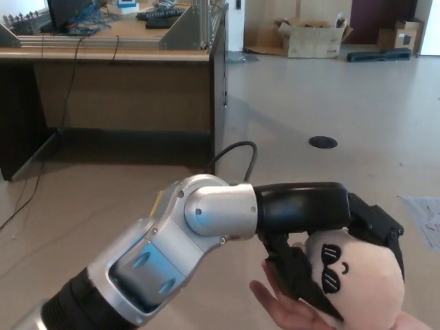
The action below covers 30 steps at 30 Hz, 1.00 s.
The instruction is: The robot extends its left hand to pick up an emotional support dumpling from the palm of a person and brings its hand down by its side. Then it extends its arm again to hand the dumpling back to the person.
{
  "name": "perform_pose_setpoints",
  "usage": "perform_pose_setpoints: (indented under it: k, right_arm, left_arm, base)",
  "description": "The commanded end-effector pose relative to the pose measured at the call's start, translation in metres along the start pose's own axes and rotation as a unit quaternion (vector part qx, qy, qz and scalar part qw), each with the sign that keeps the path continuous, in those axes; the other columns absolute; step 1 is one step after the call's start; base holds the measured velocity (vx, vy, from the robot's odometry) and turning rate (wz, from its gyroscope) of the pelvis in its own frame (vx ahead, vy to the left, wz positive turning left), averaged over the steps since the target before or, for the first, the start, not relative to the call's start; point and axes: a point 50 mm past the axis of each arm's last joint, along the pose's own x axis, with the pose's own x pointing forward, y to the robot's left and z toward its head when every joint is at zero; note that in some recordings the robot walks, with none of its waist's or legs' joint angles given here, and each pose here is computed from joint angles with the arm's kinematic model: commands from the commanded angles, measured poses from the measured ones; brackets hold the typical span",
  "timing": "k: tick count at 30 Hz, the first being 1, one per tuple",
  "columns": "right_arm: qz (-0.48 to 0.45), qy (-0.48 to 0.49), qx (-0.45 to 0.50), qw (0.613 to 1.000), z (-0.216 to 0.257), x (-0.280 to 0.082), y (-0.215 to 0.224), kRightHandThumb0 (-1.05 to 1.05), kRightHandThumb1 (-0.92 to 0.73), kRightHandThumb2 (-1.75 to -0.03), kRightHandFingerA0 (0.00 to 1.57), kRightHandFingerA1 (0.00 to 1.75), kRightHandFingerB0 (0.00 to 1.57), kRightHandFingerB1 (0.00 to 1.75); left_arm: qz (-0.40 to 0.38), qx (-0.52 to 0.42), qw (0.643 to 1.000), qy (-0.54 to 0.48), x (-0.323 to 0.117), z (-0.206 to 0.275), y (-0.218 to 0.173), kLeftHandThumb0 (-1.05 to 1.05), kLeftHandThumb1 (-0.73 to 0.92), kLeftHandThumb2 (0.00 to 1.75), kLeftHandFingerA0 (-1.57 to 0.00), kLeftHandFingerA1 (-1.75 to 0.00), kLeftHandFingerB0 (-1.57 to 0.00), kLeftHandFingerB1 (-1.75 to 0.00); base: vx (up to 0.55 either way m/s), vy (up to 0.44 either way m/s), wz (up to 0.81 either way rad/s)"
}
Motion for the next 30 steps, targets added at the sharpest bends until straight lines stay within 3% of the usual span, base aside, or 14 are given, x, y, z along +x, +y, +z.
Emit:
perform_pose_setpoints:
  k: [1, 2, 3, 4, 6, 9, 10, 14, 15, 20, 21, 29, 30]
  right_arm:
    - [-0.006, 0.0, -0.001, 1.0, 0.003, 0.002, -0.003, -0.53, -0.6, -0.58, 0.74, 0.46, 0.35, 0.32]
    - [-0.005, 0.0, -0.001, 1.0, 0.004, 0.002, -0.003, -0.53, -0.6, -0.58, 0.74, 0.46, 0.35, 0.32]
    - [-0.004, 0.002, 0.003, 1.0, 0.004, 0.002, -0.003, -0.53, -0.59, -0.58, 0.75, 0.46, 0.39, 0.33]
    - [-0.003, 0.002, 0.003, 1.0, 0.004, 0.003, -0.004, -0.56, -0.58, -0.58, 0.75, 0.46, 0.39, 0.33]
    - [-0.002, 0.002, 0.001, 1.0, 0.004, 0.003, -0.004, -0.6, -0.58, -0.58, 0.76, 0.47, 0.38, 0.33]
    - [-0.002, 0.002, 0.0, 1.0, 0.004, 0.003, -0.004, -0.6, -0.58, -0.58, 0.76, 0.47, 0.38, 0.33]
    - [0.0, -0.005, -0.017, 1.0, 0.006, 0.003, -0.004, -0.64, -0.59, -0.58, 0.74, 0.47, 0.34, 0.32]
    - [0.001, -0.006, -0.019, 1.0, 0.007, 0.003, -0.003, -0.63, -0.59, -0.58, 0.74, 0.47, 0.35, 0.32]
    - [0.001, -0.004, -0.021, 1.0, 0.007, 0.003, -0.003, -0.62, -0.6, -0.59, 0.74, 0.44, 0.38, 0.32]
    - [0.0, -0.004, -0.029, 1.0, 0.008, 0.003, -0.003, -0.6, -0.61, -0.59, 0.73, 0.44, 0.37, 0.32]
    - [-0.002, -0.003, -0.014, 1.0, 0.008, 0.004, -0.003, -0.52, -0.57, -0.58, 0.76, 0.46, 0.36, 0.33]
    - [0.0, 0.0, -0.004, 1.0, 0.006, 0.004, -0.003, -0.51, -0.58, -0.58, 0.72, 0.46, 0.36, 0.32]
    - [-0.001, 0.004, 0.0, 1.0, 0.006, 0.004, -0.002, -0.52, -0.59, -0.58, 0.74, 0.46, 0.36, 0.32]
  left_arm:
    - [0.013, 0.01, 0.999, 0.043, -0.01, -0.007, 0.005, -0.46, 0.59, 0.58, -0.46, -0.38, -0.29, -0.31]
    - [0.013, 0.013, 0.999, 0.045, -0.012, -0.007, 0.007, -0.46, 0.59, 0.58, -0.46, -0.38, -0.29, -0.31]
    - [0.013, 0.007, 0.999, 0.042, -0.014, -0.007, 0.011, -0.65, 0.44, 0.72, -0.14, -0.38, -0.08, -0.37]
    - [0.011, 0.004, 0.999, 0.041, -0.016, -0.007, 0.014, -0.68, 0.43, 0.74, -0.09, -0.38, -0.05, -0.3]
    - [0.006, -0.001, 0.999, 0.04, -0.018, -0.006, 0.018, -0.7, 0.45, 0.79, -0.09, -0.28, -0.09, -0.22]
    - [0.004, -0.003, 0.999, 0.04, -0.019, -0.006, 0.02, -0.7, 0.45, 0.79, -0.09, -0.28, -0.09, -0.22]
    - [-0.008, -0.001, 0.999, 0.047, -0.023, -0.005, 0.03, -0.83, 0.38, 0.7, -0.02, -0.17, -0.02, -0.15]
    - [-0.019, -0.004, 0.998, 0.056, -0.027, -0.004, 0.04, -0.82, 0.36, 0.7, 0.0, -0.14, 0.0, -0.15]
    - [-0.024, -0.01, 0.998, 0.064, -0.029, -0.002, 0.045, -0.72, 0.42, 0.82, 0.0, 0.0, 0.0, -0.02]
    - [-0.03, -0.017, 0.997, 0.075, -0.035, 0.002, 0.057, -0.72, 0.42, 0.82, 0.0, 0.0, 0.0, 0.0]
    - [-0.027, -0.021, 0.997, 0.073, -0.038, 0.004, 0.062, -0.87, 0.46, 0.59, 0.0, -0.01, 0.0, 0.0]
    - [-0.016, -0.014, 0.997, 0.071, -0.046, 0.011, 0.07, -0.85, 0.44, 0.65, 0.0, -0.01, 0.0, 0.0]
    - [-0.004, -0.029, 0.997, 0.073, -0.051, 0.015, 0.078, -0.86, 0.47, 0.58, 0.0, 0.0, 0.0, 0.0]
  base:
    - [0.0, 0.0, 0.0]
    - [0.0, 0.0, 0.0]
    - [0.0, 0.0, 0.0]
    - [0.0, 0.0, 0.0]
    - [0.0, 0.0, 0.0]
    - [0.0, 0.0, 0.0]
    - [0.0, 0.0, 0.0]
    - [0.0, 0.0, 0.0]
    - [0.0, 0.0, 0.0]
    - [0.0, 0.0, 0.0]
    - [0.0, 0.0, 0.0]
    - [0.0, 0.0, 0.0]
    - [0.0, 0.0, 0.0]
